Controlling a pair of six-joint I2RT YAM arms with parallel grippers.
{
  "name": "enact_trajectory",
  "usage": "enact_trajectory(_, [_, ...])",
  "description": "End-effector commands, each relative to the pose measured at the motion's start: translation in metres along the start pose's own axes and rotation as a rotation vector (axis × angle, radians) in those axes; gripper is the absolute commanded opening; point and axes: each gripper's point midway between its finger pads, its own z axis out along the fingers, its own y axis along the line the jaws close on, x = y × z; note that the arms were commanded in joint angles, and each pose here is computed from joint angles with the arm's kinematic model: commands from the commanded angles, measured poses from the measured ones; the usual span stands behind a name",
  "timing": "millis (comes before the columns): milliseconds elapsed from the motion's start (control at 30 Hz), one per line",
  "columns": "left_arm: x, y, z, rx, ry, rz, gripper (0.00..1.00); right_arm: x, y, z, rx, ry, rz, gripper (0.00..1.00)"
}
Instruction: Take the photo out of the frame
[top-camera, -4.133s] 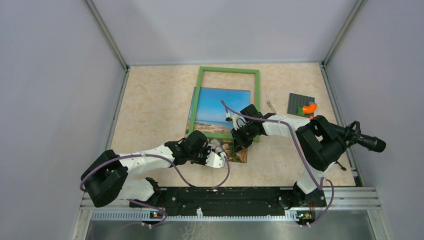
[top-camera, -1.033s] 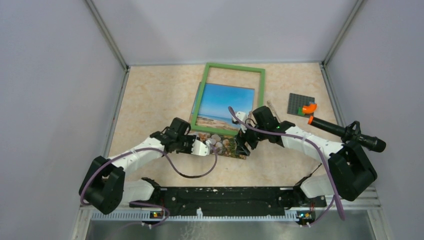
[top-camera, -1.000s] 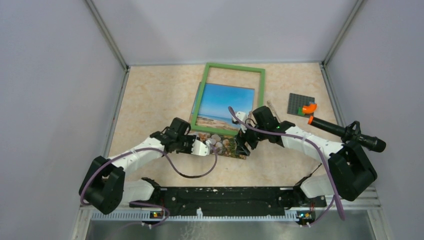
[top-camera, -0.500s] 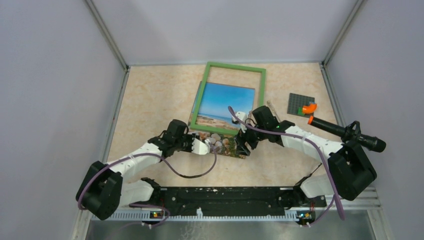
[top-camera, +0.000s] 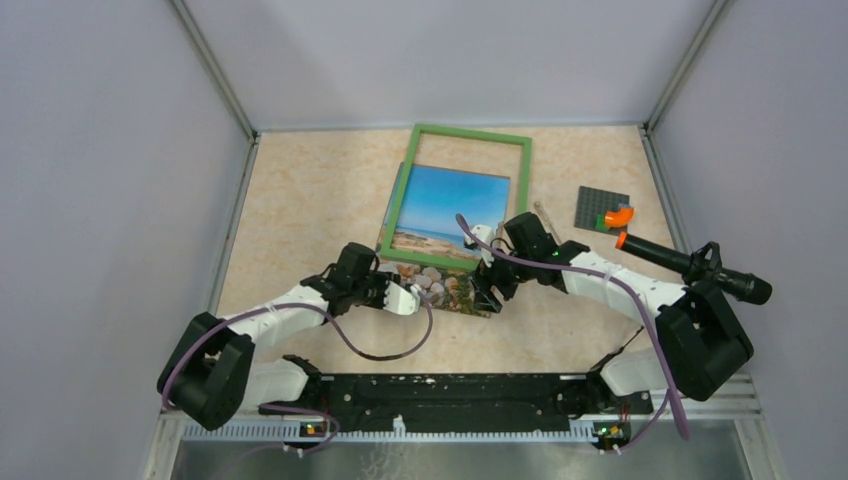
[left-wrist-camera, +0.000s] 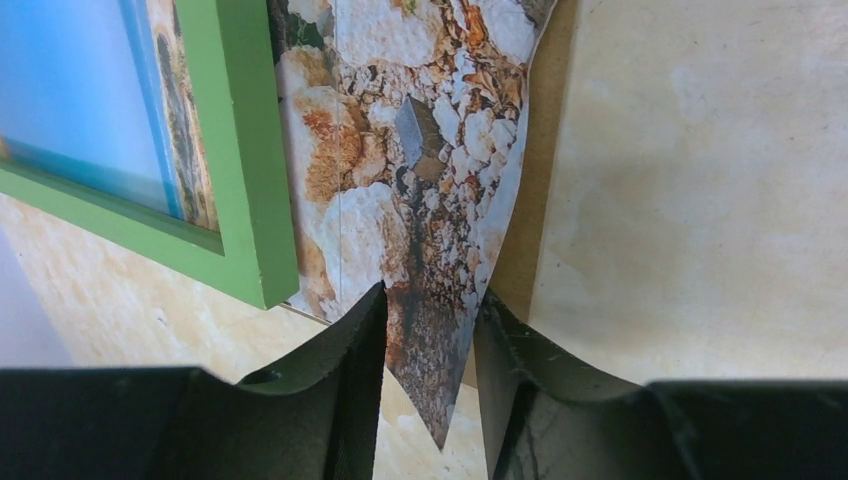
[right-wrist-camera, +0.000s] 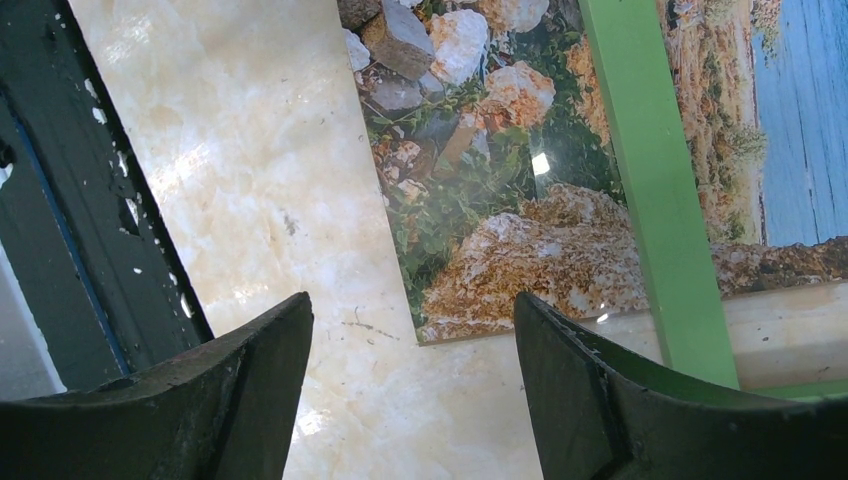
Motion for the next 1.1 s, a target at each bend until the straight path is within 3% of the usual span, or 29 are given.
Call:
enact_trajectory(0, [-0.007, 0.013, 0.004, -0.041, -0.038, 0.048, 0.46, -0.024, 0.000, -0.005, 0.007, -0.055, -0.055, 0.72])
enact_trajectory(267, [-0.021, 0.019, 0.006, -0.020, -0.096, 0.029, 0.40, -0.028, -0.003, -0.007, 0.024, -0.063, -0.054, 0.73])
enact_trajectory(400, [-0.027, 0.019, 0.008, 0.015, -0.112, -0.015, 0.20, -0.033, -0.007, -0.011, 0.054, -0.076, -0.063, 0.75])
enact_trajectory(433, [-0.026, 0.019, 0.010, 0.017, -0.109, -0.031, 0.19, -0.035, -0.007, -0.013, 0.058, -0.081, -0.065, 0.75])
enact_trajectory(567, [-0.025, 0.019, 0.014, 0.020, -0.101, -0.062, 0.37, -0.046, -0.008, -0.020, 0.068, -0.095, -0.069, 0.76])
enact_trajectory(767, [-0.023, 0.002, 0.017, 0.064, -0.106, 0.002, 0.38, -0.052, -0.012, -0.026, 0.090, -0.097, -0.069, 0.76])
enact_trajectory(867, [-0.023, 0.002, 0.016, 0.072, -0.101, -0.015, 0.24, -0.054, -0.013, -0.029, 0.100, -0.097, -0.075, 0.76])
enact_trajectory(933, [-0.029, 0.004, 0.012, 0.079, -0.116, -0.032, 0.05, -0.056, -0.015, -0.032, 0.113, -0.099, -0.076, 0.76])
enact_trajectory(967, [-0.032, 0.005, 0.009, 0.081, -0.125, -0.035, 0.00, -0.059, -0.016, -0.035, 0.123, -0.105, -0.076, 0.76])
enact_trajectory(1067, [-0.039, 0.004, -0.003, 0.102, -0.144, -0.044, 0.00, -0.068, -0.020, -0.042, 0.151, -0.122, -0.074, 0.78])
